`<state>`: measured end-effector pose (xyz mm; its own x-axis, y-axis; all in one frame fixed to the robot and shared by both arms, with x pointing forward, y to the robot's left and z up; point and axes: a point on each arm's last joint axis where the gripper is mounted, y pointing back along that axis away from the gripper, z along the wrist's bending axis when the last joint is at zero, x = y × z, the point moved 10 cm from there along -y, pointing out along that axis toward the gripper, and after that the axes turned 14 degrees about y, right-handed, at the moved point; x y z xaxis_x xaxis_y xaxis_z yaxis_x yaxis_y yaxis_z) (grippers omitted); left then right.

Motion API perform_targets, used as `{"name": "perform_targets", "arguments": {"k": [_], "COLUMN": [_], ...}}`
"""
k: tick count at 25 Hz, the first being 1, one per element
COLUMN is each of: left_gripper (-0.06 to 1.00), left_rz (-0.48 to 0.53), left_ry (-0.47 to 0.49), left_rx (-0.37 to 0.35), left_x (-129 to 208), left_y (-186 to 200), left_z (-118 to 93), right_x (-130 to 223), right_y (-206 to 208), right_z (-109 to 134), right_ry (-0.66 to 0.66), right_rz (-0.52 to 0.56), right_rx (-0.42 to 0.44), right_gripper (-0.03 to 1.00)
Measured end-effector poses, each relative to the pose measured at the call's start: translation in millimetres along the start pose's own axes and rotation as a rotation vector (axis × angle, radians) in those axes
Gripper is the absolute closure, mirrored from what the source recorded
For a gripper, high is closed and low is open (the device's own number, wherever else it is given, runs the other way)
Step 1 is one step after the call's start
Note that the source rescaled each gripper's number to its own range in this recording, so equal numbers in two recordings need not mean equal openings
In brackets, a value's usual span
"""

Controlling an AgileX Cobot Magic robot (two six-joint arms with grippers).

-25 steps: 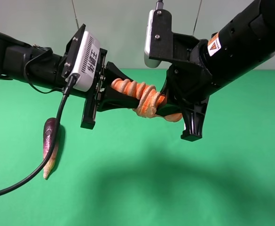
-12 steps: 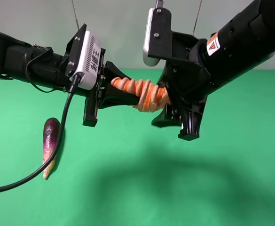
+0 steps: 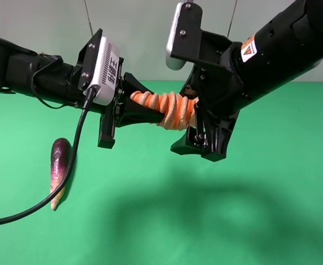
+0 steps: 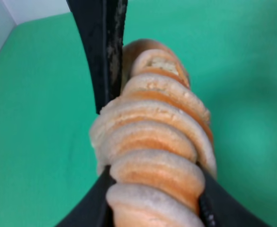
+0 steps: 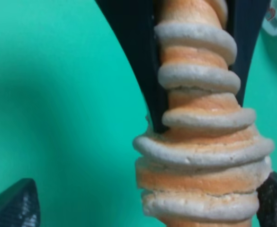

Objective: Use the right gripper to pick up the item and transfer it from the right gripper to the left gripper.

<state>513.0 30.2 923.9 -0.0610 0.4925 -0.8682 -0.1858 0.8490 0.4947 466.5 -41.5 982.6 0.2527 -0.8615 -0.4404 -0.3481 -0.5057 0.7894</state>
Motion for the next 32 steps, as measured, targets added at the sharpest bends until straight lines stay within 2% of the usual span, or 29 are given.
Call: {"name": "perform_targets", "arguments": {"k": [6,12,16,20,23,25,28,32], "left_gripper": [0.89,0.89,0.9,0.9,0.91,0.91,0.91,0.91], "left_rz": [0.01,0.012,0.015,0.026,0.02,-0.001,-0.04,-0.055], "left_ry": [-0.006,-0.017,-0.018,-0.017,-0.007,0.02,0.049,0.01], "left_rx": [-0.001,-0.003,-0.007,-0.024,-0.032,-0.047,-0.08,-0.097], "left_x": [2.2,2.6,3.1,5.1,4.1,0.2,-7.0,-10.1], "left_y": [-0.3,-0.2,-0.2,-0.1,-0.1,-0.1,0.4,0.8], "left_z": [0.3,0.8,1.5,4.7,6.2,9.1,15.4,18.6], "right_x": [-1.6,18.8,46.6,79.9,116.1,136.7,150.1,152.7], "right_y": [22.6,38.8,45.9,57.3,69.6,80.1,96.1,111.4], "right_z": [-10.7,-31.6,-54.5,-79.0,-87.3,-85.8,-75.5,-48.5], "right_ry": [-0.032,-0.097,-0.304,-0.643,-0.874,-0.981,-1.064,-1.117], "right_rz": [-0.012,0.067,0.104,0.094,0.136,0.167,0.158,0.116], "right_rx": [0.081,0.2,0.285,0.389,0.454,0.49,0.541,0.573], "right_gripper": [-0.03,-0.03,-0.03,-0.03,-0.03,-0.03,-0.03,-0.03]}}
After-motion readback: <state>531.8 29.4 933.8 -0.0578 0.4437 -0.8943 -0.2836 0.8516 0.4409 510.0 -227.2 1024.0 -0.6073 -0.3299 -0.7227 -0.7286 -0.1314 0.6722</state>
